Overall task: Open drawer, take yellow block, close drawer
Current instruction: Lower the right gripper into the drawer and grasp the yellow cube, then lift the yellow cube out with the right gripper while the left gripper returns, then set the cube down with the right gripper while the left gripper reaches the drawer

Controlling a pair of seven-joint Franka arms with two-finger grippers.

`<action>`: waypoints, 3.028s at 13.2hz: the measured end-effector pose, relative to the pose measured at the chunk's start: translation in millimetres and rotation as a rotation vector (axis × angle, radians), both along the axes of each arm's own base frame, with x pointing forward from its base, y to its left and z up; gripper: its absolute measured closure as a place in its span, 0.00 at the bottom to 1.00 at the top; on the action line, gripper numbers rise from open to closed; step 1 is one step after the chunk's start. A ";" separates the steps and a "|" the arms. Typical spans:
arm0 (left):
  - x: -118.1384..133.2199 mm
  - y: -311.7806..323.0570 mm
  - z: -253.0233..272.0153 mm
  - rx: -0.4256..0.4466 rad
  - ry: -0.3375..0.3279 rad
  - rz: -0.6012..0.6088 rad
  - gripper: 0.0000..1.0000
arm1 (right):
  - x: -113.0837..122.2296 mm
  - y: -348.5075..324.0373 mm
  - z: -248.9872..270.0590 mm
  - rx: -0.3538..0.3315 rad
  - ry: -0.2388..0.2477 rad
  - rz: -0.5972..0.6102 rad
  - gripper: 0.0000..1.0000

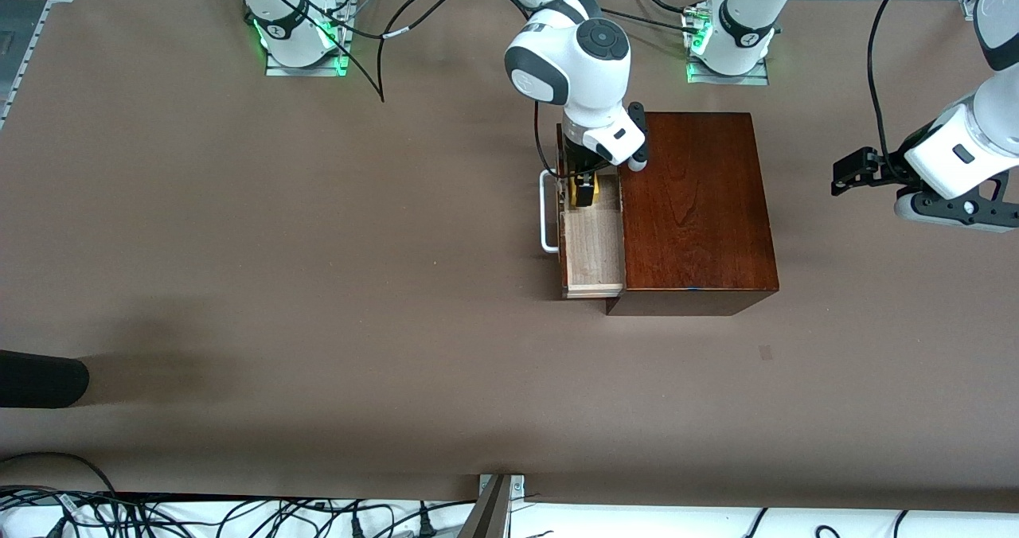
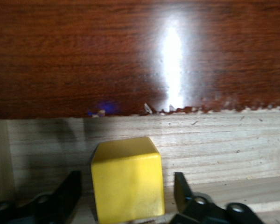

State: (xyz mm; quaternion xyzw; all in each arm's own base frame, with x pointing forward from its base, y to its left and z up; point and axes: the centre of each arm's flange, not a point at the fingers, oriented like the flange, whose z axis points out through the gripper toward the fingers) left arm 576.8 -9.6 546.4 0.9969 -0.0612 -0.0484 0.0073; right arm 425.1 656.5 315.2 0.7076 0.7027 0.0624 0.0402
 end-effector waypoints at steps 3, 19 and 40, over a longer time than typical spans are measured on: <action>3.8 -1.8 0.9 -0.001 -0.005 -0.003 0.00 | 0.7 0.5 -1.7 0.003 -0.004 0.006 0.44; 12.1 -7.8 2.9 -0.004 -0.015 -0.015 0.00 | 84.2 -108.3 215.7 0.135 0.010 -0.219 0.44; -82.6 -465.2 -98.1 -0.167 -0.065 -1.071 0.00 | 196.0 -596.8 -5.0 0.073 0.236 -1.368 0.44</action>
